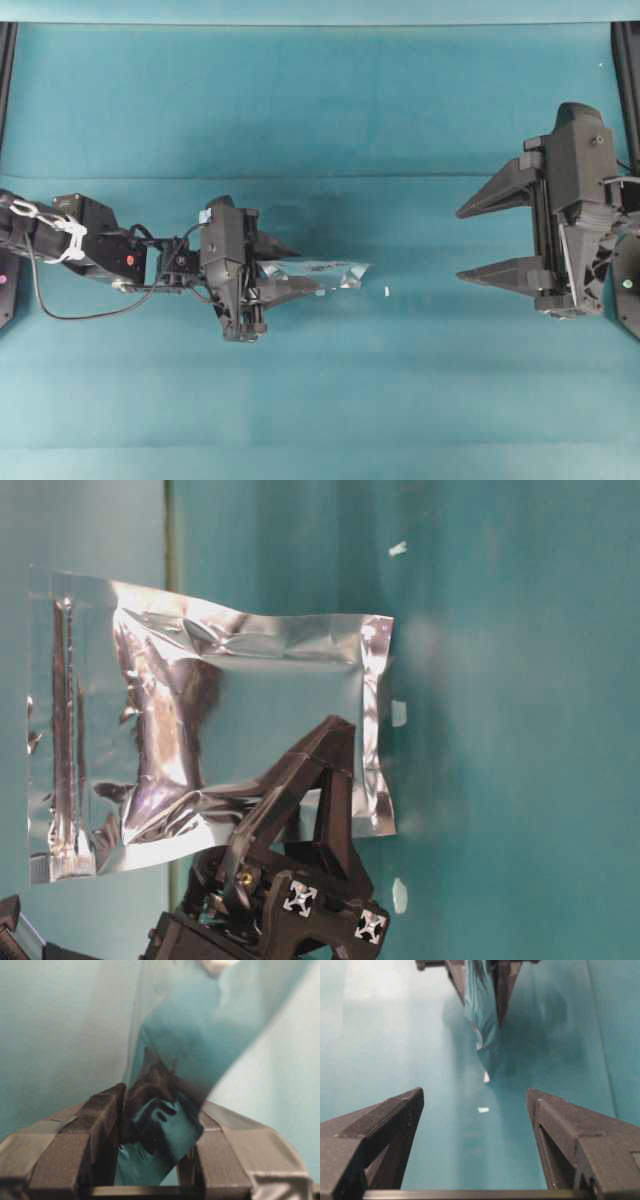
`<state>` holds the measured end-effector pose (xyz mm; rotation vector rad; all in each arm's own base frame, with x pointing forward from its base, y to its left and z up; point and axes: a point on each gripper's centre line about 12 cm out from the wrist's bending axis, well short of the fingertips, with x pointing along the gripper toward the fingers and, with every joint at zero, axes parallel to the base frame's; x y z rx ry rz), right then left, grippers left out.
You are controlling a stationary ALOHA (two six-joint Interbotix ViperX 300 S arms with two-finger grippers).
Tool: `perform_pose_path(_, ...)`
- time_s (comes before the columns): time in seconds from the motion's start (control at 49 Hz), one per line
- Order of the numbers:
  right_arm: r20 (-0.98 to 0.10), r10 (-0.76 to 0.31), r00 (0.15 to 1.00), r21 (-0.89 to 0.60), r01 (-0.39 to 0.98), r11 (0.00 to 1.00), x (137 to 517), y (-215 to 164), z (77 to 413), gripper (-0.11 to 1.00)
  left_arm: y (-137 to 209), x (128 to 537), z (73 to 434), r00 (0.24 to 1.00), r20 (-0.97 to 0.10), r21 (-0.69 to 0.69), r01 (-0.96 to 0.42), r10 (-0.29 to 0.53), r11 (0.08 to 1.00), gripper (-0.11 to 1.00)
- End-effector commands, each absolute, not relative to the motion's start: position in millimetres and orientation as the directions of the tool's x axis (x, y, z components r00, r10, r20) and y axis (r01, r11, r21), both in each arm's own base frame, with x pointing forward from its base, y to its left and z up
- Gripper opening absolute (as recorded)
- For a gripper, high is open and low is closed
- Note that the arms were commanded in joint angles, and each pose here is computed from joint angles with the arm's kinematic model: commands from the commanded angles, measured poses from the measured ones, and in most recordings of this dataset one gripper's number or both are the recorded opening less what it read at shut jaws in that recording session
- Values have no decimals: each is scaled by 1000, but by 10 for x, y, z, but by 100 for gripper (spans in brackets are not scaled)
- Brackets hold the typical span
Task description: Hand over the silver zip bag and make it stand upright.
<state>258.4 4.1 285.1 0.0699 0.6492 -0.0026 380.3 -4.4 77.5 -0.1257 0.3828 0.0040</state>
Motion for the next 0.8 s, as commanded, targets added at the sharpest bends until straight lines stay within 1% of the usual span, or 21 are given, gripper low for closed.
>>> perform_pose_path(0.0,-584,21,811,71,26,997,2591,44,2912,92,-94,3829,819,932,-361,-124,-12,-33,992,34)
perform_pose_path(0.776,-567,20,824,72,25,997,2598,44,2933,92,-94,3829,819,932,-361,-125,-13,-33,992,34)
